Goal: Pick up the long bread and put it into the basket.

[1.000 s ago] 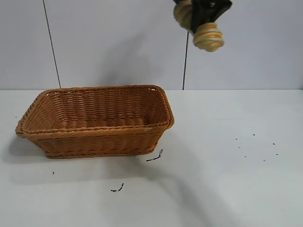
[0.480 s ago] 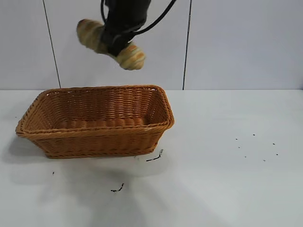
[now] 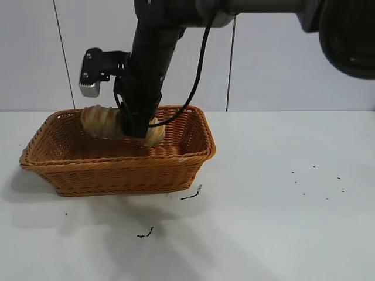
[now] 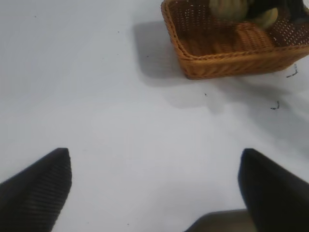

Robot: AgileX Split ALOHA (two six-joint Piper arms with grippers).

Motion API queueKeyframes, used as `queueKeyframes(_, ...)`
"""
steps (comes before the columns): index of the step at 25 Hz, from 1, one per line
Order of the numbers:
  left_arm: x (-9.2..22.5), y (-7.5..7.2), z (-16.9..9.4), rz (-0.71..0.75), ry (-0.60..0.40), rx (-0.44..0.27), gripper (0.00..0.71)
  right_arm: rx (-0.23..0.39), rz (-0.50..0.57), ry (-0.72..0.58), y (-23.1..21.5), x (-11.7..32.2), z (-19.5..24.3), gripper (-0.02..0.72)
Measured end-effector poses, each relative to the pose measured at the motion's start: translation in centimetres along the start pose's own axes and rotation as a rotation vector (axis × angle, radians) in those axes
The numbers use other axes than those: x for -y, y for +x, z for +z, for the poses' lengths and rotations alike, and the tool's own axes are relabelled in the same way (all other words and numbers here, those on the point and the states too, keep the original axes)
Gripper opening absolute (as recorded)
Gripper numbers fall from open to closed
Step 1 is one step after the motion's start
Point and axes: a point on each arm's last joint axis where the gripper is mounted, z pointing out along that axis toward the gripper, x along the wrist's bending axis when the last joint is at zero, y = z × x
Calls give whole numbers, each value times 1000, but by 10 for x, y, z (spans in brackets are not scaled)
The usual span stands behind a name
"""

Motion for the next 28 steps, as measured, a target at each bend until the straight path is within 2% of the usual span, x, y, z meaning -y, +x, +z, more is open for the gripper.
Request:
queueKeyframes(4,0,0,0,0,0,0,692,-1,5,-3,0,0,0,535)
queueKeyframes(5,0,0,0,0,0,0,692,-1,6,-3,0,0,0,598)
queueKeyframes(7,0,0,0,0,0,0,692,1,7,-6,-1,-1,-3,657)
queueKeyframes(10,0,0,0,0,0,0,692,16,5,-15,-3,-4,-12,686)
queueKeyframes(14,0,0,0,0,0,0,692,37,21,-36,-10,-6,-30,689)
queueKeyframes(17,0,0,0,0,0,0,692,52,105,-76,-17,-8,-51,689)
queueKeyframes(20,0,0,0,0,0,0,692,86,260,-123,-26,-9,-80,689)
queueKeyframes(25,0,0,0,0,0,0,692,134,677,-187,-37,-10,-124,689)
queueKeyframes(28,0,0,0,0,0,0,692,168,913,-183,-43,-1,-137,689)
